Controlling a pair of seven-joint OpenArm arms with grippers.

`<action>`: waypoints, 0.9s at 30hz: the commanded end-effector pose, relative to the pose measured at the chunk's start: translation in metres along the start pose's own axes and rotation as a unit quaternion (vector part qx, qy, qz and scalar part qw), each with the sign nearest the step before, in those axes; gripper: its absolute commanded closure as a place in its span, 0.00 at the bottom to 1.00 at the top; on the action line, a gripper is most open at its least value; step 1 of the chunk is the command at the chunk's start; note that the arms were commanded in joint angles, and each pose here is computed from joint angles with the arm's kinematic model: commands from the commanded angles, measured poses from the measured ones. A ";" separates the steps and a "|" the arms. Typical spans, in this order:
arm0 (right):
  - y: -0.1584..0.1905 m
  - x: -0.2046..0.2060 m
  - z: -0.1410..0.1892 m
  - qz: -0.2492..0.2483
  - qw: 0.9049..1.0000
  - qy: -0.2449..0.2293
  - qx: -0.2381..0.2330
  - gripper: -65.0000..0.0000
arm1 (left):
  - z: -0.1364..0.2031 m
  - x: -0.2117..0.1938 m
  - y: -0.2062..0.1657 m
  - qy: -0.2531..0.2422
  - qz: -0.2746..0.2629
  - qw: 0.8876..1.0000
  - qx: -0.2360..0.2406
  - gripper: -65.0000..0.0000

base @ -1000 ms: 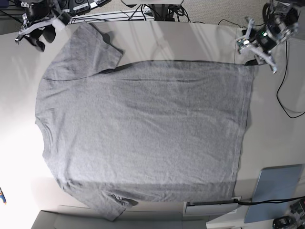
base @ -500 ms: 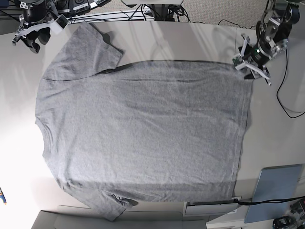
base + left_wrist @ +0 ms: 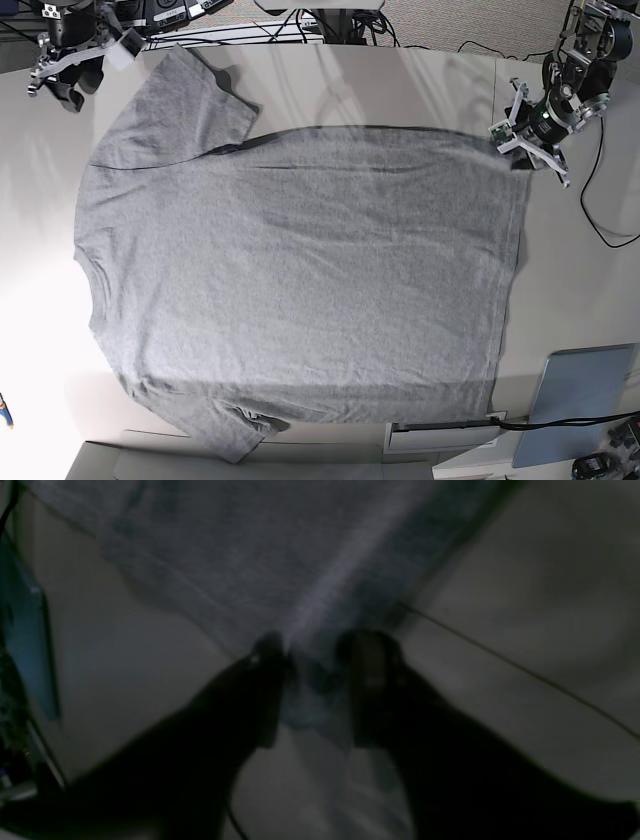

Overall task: Fold the T-shirt properly
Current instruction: 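Lower both grippers and pinch the shirt's shoulder corners near the collar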

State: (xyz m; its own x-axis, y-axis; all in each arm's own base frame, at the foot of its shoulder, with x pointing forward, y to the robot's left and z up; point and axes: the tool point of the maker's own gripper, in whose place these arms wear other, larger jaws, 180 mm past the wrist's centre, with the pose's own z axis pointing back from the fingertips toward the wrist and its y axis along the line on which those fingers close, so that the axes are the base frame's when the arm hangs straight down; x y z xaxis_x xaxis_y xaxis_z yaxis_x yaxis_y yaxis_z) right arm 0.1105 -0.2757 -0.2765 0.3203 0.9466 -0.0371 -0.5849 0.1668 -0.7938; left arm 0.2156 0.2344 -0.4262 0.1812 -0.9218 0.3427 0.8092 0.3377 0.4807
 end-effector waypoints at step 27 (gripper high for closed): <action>0.054 0.013 -0.062 0.103 0.981 -0.100 0.132 0.59 | -0.004 0.002 -0.016 0.008 0.010 1.000 -0.018 1.00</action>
State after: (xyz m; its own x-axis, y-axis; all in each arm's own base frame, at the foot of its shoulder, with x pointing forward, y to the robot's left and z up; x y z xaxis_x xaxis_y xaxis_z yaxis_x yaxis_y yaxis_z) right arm 0.1224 -0.2695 -0.3647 0.0449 0.9985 -0.0301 -0.8214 0.0198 -0.5700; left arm 0.2123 0.2242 -0.4328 0.2070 -0.9104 0.3582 0.8028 0.3673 0.4696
